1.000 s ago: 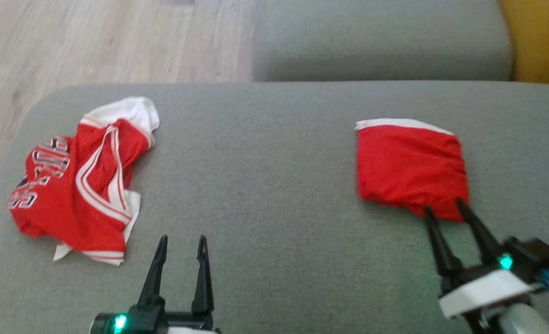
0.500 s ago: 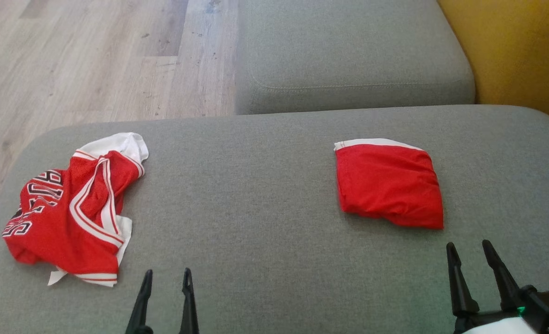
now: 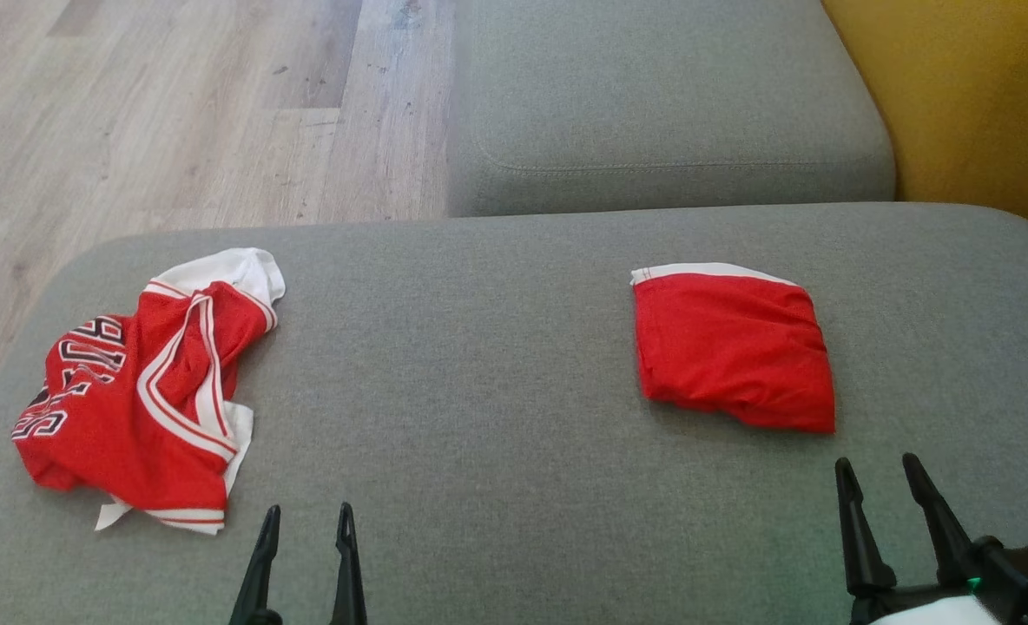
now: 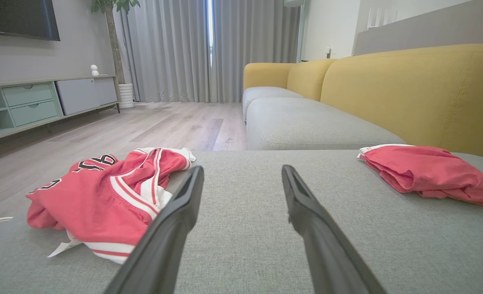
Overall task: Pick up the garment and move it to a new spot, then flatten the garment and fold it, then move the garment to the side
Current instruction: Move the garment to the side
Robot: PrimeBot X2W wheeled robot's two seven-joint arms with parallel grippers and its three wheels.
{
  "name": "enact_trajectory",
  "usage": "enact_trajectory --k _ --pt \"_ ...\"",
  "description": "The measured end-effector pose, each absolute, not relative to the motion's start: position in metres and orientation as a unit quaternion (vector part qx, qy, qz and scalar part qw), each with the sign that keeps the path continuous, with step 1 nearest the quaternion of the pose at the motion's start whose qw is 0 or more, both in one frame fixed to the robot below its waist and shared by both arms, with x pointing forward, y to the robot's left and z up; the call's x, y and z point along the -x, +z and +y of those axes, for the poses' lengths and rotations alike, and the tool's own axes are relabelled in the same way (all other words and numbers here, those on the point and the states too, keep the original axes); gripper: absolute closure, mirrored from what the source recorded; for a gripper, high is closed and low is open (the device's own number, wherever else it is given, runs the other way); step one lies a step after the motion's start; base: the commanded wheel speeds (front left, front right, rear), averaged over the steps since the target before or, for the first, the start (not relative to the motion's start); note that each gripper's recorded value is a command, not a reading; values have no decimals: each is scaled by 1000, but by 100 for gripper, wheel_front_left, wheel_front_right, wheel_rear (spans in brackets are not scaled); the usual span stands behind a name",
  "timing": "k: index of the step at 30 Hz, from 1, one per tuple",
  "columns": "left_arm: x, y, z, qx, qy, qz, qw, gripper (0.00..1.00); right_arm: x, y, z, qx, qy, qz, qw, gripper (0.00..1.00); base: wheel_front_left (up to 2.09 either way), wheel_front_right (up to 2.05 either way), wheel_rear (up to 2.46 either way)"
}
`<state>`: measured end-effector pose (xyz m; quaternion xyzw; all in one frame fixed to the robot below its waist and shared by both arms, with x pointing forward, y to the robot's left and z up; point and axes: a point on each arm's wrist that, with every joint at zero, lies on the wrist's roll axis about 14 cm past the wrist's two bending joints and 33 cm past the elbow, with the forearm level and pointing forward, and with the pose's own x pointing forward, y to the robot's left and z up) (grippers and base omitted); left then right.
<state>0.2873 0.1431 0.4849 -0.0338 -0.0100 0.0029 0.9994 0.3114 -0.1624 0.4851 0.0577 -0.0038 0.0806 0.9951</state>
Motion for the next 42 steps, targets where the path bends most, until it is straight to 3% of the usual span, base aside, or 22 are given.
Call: enact_trajectory --k 18,32,36,42 --pt "-290 484 140 28 -4 -8 1000 0 -308 479 -162 -60 79 6 995 0 0 0 0" --pt "-301 472 134 35 -13 19 999 0 -321 450 -167 -59 72 58 994 0 0 0 0" --pt "-313 470 127 45 -26 25 998 0 -349 439 -185 -47 57 75 994 0 0 0 0" --pt "-345 472 123 40 -34 21 998 0 -420 440 -201 -63 42 97 992 0 0 0 0"
